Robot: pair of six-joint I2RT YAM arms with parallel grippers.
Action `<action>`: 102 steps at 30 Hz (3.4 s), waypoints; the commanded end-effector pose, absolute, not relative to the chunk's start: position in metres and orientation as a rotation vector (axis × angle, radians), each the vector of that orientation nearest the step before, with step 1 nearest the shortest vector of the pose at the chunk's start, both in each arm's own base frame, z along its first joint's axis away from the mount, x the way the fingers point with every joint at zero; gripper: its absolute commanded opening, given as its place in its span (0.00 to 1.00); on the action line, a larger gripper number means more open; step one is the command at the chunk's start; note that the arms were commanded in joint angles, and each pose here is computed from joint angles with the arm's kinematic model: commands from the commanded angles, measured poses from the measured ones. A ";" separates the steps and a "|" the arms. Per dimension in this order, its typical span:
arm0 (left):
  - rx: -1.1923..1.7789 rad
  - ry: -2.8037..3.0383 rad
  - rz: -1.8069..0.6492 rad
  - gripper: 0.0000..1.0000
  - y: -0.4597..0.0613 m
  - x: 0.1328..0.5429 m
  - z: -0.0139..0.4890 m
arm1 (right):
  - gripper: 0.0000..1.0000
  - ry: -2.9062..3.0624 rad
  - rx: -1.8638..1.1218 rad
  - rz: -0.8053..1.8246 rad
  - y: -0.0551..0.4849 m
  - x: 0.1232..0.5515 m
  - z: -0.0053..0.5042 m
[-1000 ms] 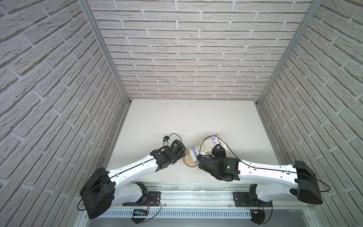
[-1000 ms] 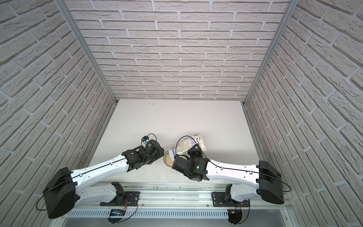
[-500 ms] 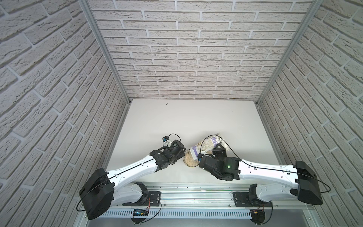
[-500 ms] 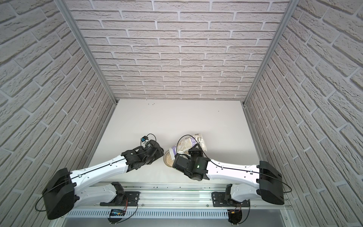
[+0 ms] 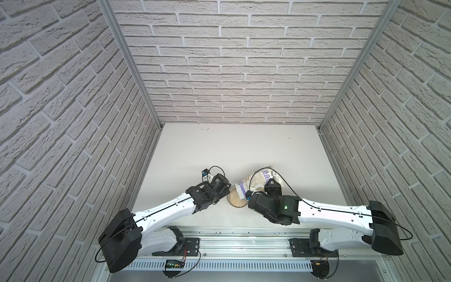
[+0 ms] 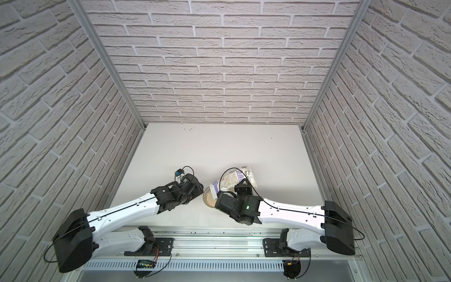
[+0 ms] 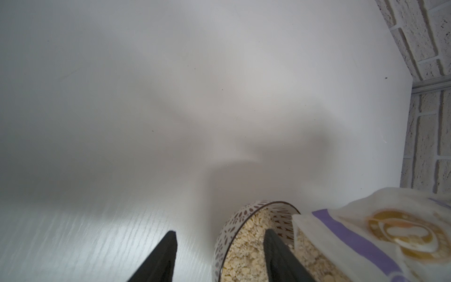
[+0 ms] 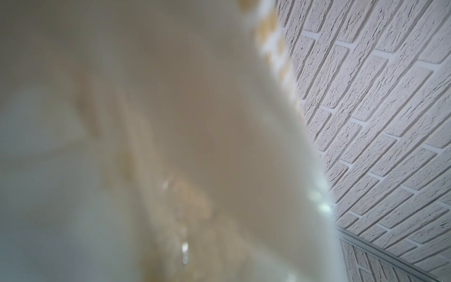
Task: Pour the oats into the breakfast bowl
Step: Pour the oats into the bowl.
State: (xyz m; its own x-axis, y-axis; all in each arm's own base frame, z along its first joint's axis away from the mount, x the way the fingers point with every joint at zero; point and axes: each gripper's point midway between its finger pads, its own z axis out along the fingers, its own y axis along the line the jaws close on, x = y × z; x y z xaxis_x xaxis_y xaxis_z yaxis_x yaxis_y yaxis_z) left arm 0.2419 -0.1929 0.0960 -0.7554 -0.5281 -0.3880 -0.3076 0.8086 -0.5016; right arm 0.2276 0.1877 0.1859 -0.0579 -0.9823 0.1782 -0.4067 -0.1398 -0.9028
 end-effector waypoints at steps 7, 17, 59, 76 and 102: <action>-0.619 2.467 -0.546 0.59 -0.192 0.243 0.094 | 0.03 1.524 -1.308 -1.147 0.183 0.233 0.232; -0.608 2.473 -0.545 0.60 -0.194 0.244 0.094 | 0.03 1.551 -1.316 -1.212 0.171 0.238 0.226; -0.613 2.472 -0.542 0.59 -0.192 0.244 0.092 | 0.03 1.425 -1.318 -1.306 0.191 0.238 0.245; -0.619 2.465 -0.552 0.59 -0.192 0.244 0.093 | 0.03 1.354 -1.426 -1.368 0.187 0.234 0.237; -0.644 2.459 -0.538 0.59 -0.184 0.244 0.092 | 0.04 1.446 -1.344 -1.298 0.174 0.243 0.247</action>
State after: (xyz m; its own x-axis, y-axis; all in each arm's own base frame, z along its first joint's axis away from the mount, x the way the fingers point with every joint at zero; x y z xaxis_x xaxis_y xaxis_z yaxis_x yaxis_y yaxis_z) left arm 0.2440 -0.1902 0.0918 -0.7528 -0.5335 -0.3856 -0.3211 0.8089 -0.4925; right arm 0.2304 0.1910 0.1934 0.0002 -0.9583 0.2858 -0.3502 -0.2678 -0.8976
